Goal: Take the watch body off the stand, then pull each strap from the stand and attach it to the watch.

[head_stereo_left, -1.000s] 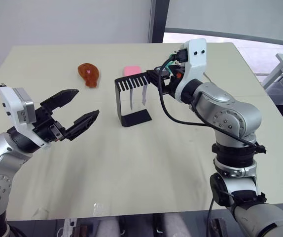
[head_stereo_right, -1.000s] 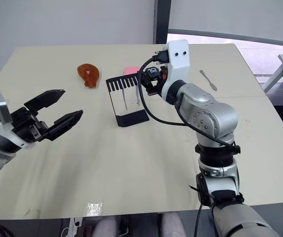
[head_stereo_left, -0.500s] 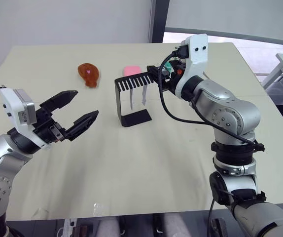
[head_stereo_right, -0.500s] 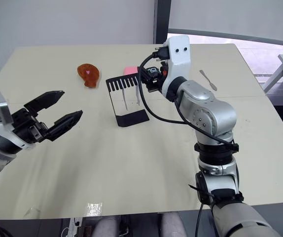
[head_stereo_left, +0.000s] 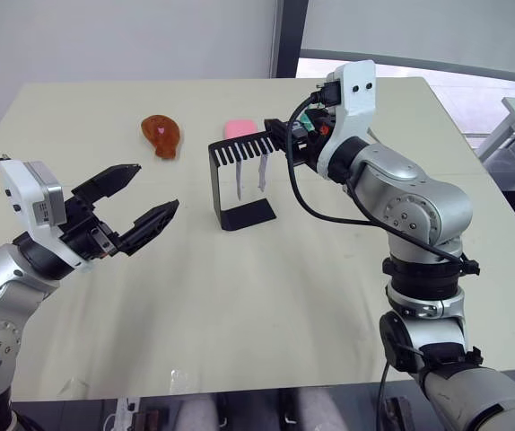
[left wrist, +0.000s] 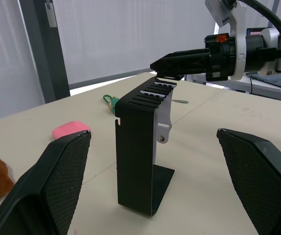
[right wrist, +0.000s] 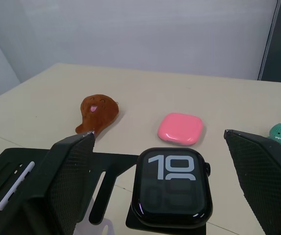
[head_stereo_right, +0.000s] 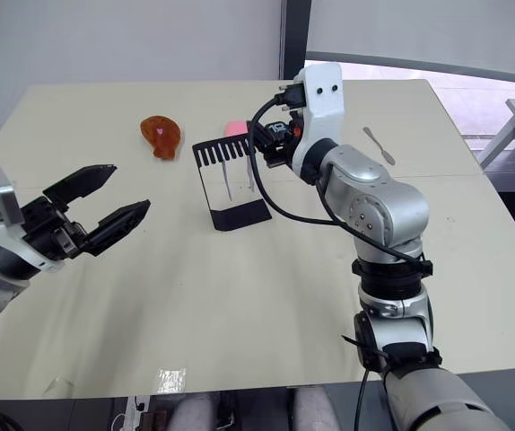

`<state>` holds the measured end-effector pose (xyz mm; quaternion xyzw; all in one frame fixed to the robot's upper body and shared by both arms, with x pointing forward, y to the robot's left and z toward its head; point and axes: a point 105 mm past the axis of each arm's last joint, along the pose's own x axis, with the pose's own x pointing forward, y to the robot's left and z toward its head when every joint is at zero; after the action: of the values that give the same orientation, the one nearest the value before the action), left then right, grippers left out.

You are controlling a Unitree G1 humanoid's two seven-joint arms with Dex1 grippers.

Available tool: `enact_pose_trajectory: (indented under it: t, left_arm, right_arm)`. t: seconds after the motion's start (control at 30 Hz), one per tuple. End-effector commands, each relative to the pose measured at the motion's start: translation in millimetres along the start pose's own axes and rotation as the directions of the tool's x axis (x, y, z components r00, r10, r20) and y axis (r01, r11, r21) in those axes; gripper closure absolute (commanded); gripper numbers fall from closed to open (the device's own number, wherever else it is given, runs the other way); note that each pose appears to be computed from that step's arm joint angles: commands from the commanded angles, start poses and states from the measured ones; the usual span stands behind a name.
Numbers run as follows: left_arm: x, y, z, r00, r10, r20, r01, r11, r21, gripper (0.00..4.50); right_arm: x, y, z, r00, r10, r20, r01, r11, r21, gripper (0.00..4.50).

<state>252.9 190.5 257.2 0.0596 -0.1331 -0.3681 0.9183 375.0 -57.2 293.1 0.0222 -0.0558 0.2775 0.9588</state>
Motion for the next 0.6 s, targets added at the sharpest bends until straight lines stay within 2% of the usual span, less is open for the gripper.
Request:
enact_pose_trajectory:
  t: [0.03, 0.53, 0.6]
  left_arm:
    - [-1.6, -4.6, 10.4, 1.000, -0.009, 0.026, 0.008, 0.999, 0.047, 0.06]
    - [-2.4, -3.6, 9.5, 1.000, -0.004, 0.023, 0.003, 0.999, 0.051, 0.06]
    - [-2.6, -3.6, 9.5, 1.000, -0.003, 0.023, 0.002, 0.999, 0.051, 0.00]
  right_arm:
    - [0.6, 8.0, 12.3, 0.999, 0.035, 0.037, -0.034, 0.999, -0.021, 0.00]
    - [0.4, 7.7, 6.8, 0.999, 0.037, 0.029, -0.037, 0.999, -0.020, 0.00]
    - [0.4, 7.9, 6.3, 0.999, 0.038, 0.027, -0.038, 0.999, -0.019, 0.58]
